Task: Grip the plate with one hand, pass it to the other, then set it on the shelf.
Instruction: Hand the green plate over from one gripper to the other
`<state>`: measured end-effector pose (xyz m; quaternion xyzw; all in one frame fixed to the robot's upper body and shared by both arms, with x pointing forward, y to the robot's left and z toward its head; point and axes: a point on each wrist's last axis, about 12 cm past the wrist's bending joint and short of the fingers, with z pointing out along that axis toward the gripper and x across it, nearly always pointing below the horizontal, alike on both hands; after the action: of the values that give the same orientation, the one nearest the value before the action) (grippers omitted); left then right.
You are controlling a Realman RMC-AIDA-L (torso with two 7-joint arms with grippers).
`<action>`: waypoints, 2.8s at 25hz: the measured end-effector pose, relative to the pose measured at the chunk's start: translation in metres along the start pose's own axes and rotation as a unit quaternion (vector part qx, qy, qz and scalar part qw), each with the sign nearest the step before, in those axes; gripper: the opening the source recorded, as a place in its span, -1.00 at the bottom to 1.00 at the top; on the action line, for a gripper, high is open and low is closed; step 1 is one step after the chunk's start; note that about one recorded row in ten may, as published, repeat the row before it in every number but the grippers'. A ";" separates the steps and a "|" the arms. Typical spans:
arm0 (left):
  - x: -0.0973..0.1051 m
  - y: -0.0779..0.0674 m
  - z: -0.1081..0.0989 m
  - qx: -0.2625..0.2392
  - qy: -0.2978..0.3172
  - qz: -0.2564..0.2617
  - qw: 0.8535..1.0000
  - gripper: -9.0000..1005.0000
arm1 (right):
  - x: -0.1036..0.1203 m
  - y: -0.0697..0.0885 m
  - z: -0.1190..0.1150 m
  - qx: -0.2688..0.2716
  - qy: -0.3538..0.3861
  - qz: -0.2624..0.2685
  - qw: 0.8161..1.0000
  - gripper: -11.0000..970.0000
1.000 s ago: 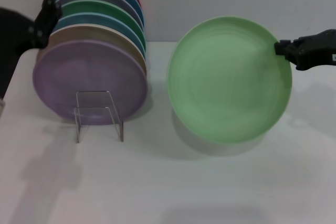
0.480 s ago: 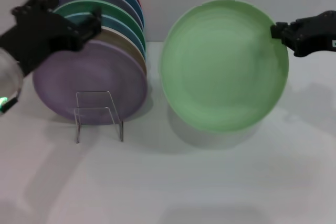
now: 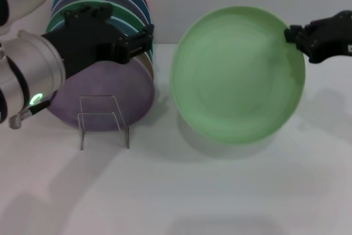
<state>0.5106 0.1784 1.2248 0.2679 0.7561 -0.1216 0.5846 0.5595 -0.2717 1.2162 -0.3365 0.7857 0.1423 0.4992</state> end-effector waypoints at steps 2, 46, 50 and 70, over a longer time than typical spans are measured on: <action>0.002 -0.001 0.004 0.008 0.005 0.000 1.000 0.60 | 0.009 0.001 0.004 0.000 0.007 -0.003 1.000 -0.90; 0.022 -0.011 0.040 0.079 0.042 0.026 0.996 0.08 | -0.001 0.032 0.017 -0.028 -0.018 -0.054 0.998 -0.86; 0.021 -0.012 0.041 0.079 0.036 0.036 0.996 -0.21 | -0.003 0.033 0.015 -0.034 -0.031 -0.042 0.998 -0.85; 0.014 -0.020 0.028 0.046 -0.034 0.085 0.995 -0.81 | 0.046 -0.002 -0.045 0.002 -0.150 0.163 0.975 -0.16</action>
<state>0.5207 0.1519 1.2006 0.3538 0.7039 -0.1149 0.6050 0.5172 -0.3158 1.1962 -0.1776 0.7462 0.2692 0.5824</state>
